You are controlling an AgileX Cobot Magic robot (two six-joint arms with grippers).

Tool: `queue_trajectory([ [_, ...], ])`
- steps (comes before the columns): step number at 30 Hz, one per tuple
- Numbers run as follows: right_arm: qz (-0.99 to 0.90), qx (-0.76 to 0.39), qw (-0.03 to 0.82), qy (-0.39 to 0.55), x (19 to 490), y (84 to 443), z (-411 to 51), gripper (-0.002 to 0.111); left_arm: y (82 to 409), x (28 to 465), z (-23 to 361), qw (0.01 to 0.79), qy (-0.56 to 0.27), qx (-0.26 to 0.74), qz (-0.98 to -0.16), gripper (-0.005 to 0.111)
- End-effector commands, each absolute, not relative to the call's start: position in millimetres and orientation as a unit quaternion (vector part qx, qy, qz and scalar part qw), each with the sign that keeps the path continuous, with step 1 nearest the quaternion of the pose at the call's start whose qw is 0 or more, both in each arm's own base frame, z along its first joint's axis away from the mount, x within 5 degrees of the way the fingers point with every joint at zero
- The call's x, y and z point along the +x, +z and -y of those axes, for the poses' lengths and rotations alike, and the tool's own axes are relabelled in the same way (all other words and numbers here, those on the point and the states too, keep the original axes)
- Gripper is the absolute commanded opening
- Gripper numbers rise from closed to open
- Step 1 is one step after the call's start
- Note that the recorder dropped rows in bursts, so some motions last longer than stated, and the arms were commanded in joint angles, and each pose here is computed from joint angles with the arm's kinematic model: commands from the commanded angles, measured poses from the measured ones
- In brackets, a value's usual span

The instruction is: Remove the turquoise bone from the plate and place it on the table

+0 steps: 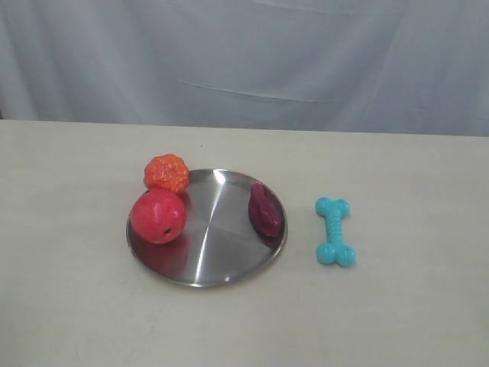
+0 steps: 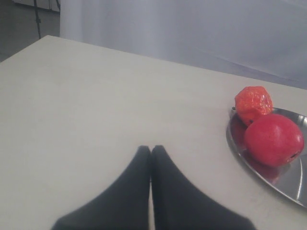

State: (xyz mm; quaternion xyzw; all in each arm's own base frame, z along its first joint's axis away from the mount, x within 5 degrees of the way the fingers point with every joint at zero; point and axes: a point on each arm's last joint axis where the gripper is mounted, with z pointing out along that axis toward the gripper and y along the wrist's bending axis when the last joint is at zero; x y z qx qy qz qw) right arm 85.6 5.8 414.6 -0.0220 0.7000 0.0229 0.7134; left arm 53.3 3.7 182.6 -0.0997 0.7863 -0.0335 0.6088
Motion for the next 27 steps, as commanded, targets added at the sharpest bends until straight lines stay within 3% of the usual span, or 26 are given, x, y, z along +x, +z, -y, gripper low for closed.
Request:
queue_trajectory([
  [1,-0.695,0.003,0.717,0.047,71,396,-5,-0.001,182,53,-4,0.611,-0.03,-0.1,-0.785,0.0],
  [13,-0.723,0.007,0.689,0.048,77,363,-5,-0.001,182,53,-4,0.611,-0.03,-0.1,-0.785,0.0],
  [27,-0.726,0.007,0.686,0.048,78,362,-5,-0.001,182,53,-4,0.611,-0.03,-0.1,-0.785,0.0],
])
